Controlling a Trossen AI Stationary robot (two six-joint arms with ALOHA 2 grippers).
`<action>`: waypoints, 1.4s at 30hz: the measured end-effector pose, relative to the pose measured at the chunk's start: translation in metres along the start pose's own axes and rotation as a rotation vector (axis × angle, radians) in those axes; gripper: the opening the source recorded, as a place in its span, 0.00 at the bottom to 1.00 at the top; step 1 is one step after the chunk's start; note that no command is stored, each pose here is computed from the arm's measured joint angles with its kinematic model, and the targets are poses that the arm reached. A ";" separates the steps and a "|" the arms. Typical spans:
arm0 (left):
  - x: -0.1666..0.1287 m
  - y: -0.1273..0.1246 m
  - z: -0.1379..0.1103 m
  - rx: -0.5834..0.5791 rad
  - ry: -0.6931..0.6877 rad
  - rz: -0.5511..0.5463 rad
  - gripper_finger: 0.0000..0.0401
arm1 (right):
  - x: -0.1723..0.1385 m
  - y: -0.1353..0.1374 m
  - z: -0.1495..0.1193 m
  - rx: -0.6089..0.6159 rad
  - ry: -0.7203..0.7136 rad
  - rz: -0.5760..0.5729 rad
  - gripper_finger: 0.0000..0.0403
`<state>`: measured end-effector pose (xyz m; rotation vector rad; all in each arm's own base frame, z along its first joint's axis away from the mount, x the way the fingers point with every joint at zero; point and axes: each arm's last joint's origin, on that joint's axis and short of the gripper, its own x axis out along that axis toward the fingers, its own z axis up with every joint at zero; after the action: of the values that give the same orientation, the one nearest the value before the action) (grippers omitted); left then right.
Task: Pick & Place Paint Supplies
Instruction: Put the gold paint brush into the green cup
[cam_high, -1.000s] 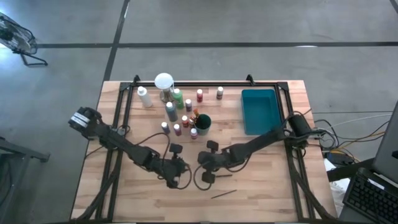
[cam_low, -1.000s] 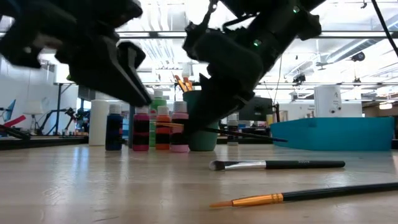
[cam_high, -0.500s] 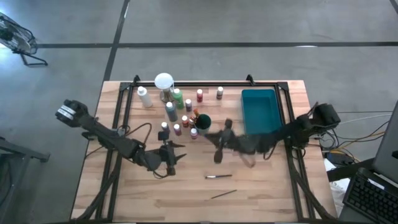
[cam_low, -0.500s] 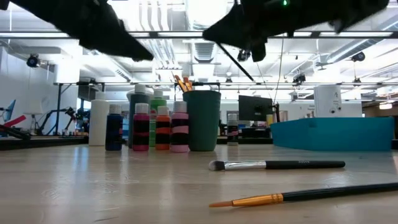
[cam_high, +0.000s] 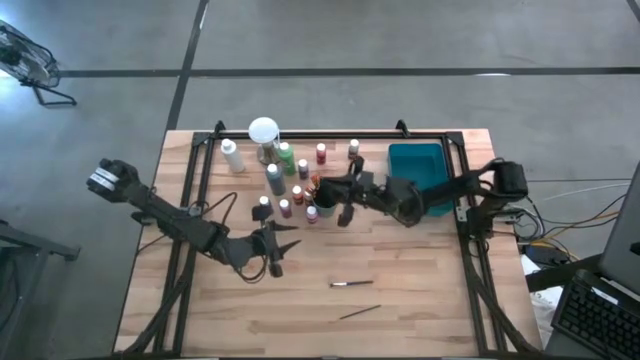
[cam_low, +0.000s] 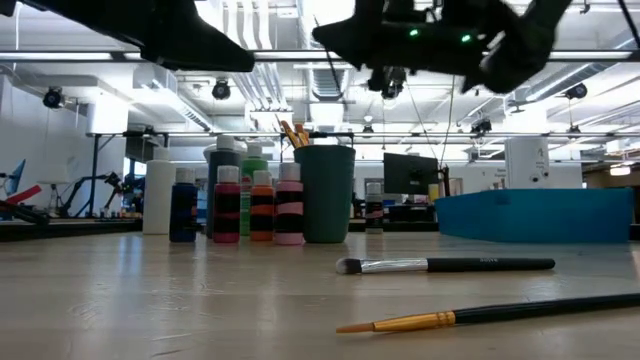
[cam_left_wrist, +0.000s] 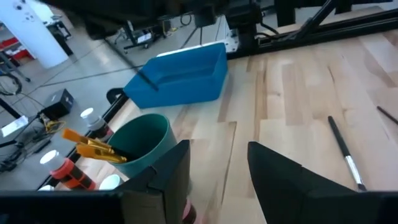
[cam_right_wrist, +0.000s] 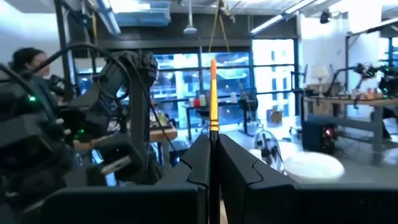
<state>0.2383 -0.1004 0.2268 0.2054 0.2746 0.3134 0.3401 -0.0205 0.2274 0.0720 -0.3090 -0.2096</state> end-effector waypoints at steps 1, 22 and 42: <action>0.000 0.000 0.000 0.000 0.000 0.004 0.42 | 0.003 -0.003 -0.002 0.000 0.000 0.000 0.02; -0.008 0.009 0.012 -0.020 -0.051 0.018 0.42 | 0.013 -0.032 -0.078 0.067 0.076 -0.027 0.03; -0.009 0.011 0.013 -0.007 -0.055 0.023 0.42 | 0.008 -0.035 -0.093 0.060 0.170 -0.045 0.03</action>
<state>0.2308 -0.0948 0.2436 0.2099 0.2170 0.3313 0.3694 -0.0524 0.1382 0.1557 -0.1448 -0.2373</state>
